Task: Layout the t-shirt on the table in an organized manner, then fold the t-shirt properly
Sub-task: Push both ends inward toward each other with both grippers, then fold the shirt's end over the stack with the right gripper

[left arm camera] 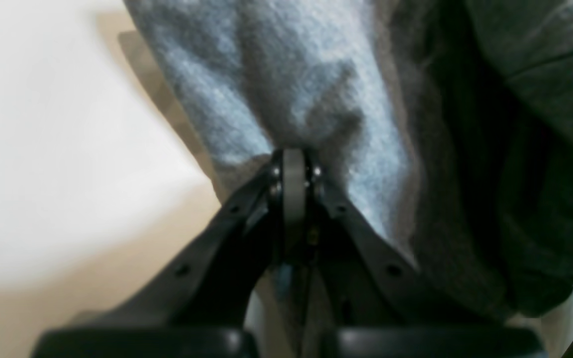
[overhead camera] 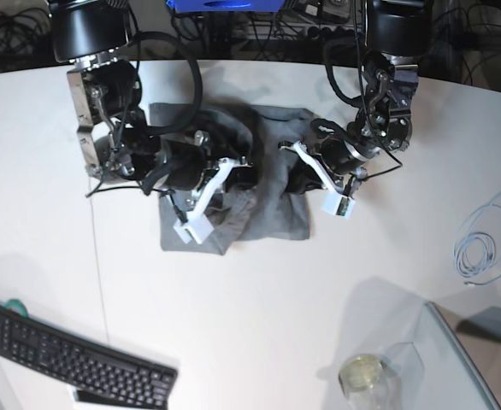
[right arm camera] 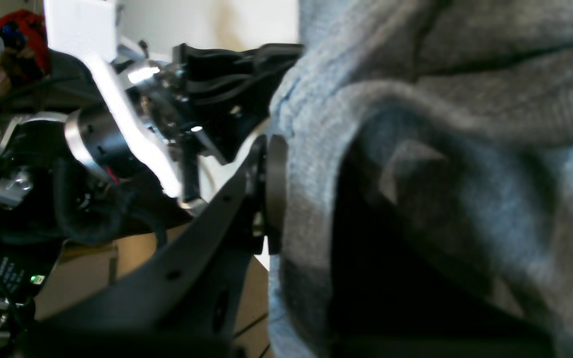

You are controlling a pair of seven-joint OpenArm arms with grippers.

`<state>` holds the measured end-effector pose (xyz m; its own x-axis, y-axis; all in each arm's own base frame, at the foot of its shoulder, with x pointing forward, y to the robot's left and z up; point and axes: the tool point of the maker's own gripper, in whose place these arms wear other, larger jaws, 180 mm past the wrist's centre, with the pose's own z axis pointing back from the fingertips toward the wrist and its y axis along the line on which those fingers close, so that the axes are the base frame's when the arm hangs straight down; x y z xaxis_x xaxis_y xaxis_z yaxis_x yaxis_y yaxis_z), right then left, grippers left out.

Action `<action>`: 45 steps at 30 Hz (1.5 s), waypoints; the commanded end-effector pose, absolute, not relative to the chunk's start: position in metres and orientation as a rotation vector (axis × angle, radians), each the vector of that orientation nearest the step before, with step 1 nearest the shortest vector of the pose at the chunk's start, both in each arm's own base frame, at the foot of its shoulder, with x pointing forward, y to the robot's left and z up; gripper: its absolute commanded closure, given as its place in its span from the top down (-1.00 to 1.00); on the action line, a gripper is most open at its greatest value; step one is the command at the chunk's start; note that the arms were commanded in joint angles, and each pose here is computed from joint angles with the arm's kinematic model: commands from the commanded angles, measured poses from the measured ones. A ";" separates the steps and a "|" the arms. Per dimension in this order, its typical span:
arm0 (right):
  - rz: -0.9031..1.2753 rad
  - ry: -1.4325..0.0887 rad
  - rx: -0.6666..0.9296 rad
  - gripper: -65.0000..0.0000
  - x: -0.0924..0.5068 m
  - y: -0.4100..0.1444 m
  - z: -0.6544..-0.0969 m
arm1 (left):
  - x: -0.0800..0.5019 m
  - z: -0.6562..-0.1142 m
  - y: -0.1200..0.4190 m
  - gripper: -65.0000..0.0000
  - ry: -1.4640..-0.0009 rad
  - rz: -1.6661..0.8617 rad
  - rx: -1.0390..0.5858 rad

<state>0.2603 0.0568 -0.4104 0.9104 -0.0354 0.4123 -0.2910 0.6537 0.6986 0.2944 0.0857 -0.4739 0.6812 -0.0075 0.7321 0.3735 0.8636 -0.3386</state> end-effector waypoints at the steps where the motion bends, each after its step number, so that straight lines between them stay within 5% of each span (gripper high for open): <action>1: 0.154 -0.461 0.889 -0.95 0.271 0.065 -0.397 | 0.304 -0.463 0.087 -1.00 -0.844 -0.225 -0.502; 45: 0.205 -0.396 0.875 -0.95 0.274 0.112 -0.415 | 0.295 -0.466 0.151 -1.00 -0.827 -0.156 -0.386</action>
<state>0.2590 0.1048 -0.4333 0.9271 0.0391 0.3729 -0.3062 0.6529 0.6928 0.2836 0.1478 -0.4779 0.7055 0.0040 0.7087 0.2746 0.9204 -0.2785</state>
